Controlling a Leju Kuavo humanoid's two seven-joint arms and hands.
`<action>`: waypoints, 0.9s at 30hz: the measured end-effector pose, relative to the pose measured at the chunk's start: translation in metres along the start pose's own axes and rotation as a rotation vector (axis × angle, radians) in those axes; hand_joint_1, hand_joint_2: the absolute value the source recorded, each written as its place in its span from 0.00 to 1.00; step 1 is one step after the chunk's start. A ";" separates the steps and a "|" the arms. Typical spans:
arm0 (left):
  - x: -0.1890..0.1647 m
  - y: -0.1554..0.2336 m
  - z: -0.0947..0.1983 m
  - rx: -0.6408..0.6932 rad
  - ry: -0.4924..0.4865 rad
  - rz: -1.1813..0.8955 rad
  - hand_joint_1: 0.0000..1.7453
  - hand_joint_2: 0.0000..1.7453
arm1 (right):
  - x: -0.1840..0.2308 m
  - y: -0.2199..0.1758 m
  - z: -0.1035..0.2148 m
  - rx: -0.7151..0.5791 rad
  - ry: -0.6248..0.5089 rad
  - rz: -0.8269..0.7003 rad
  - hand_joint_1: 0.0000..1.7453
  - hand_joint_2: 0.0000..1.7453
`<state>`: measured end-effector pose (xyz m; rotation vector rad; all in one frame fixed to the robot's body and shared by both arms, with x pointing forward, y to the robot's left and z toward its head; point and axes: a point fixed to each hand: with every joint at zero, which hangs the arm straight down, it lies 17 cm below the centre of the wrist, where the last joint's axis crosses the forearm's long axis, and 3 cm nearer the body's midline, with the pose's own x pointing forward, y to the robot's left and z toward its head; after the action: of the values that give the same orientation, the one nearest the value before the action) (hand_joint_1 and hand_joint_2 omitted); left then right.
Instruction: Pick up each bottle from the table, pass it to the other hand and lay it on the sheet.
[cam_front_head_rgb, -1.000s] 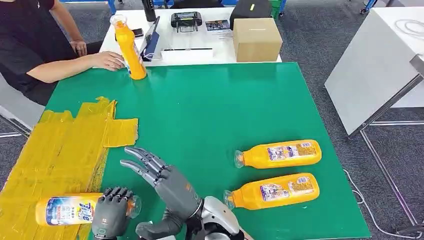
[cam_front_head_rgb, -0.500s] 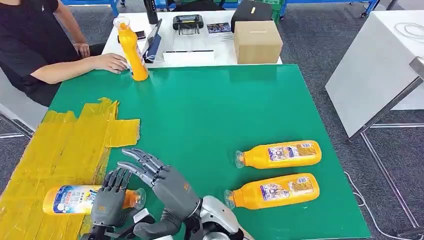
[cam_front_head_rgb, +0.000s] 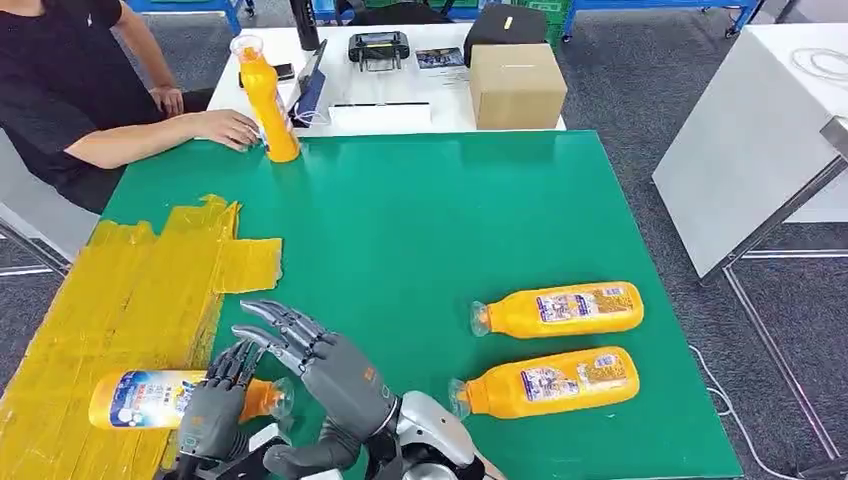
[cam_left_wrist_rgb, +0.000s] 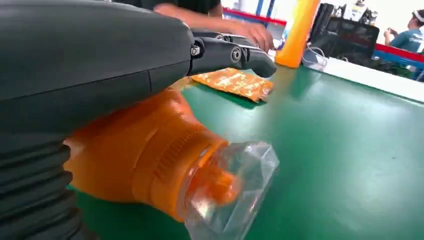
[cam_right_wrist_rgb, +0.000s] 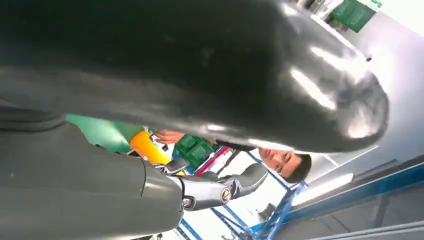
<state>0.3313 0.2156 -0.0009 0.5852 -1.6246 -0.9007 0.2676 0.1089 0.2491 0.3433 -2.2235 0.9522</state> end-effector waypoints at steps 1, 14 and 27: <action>0.001 0.001 0.000 -0.003 -0.004 0.030 0.00 0.00 | 0.000 0.001 0.000 0.002 0.001 -0.001 0.00 0.00; 0.017 0.017 0.026 -0.076 -0.082 0.519 0.00 0.00 | -0.003 0.007 -0.002 0.029 -0.006 -0.016 0.00 0.00; 0.033 0.078 0.038 0.117 -0.140 0.777 0.00 0.00 | -0.007 0.003 0.002 -0.005 0.011 -0.009 0.00 0.00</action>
<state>0.2932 0.2446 0.0784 -0.0595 -1.8299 -0.2719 0.2707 0.1091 0.2417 0.3446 -2.2122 0.9409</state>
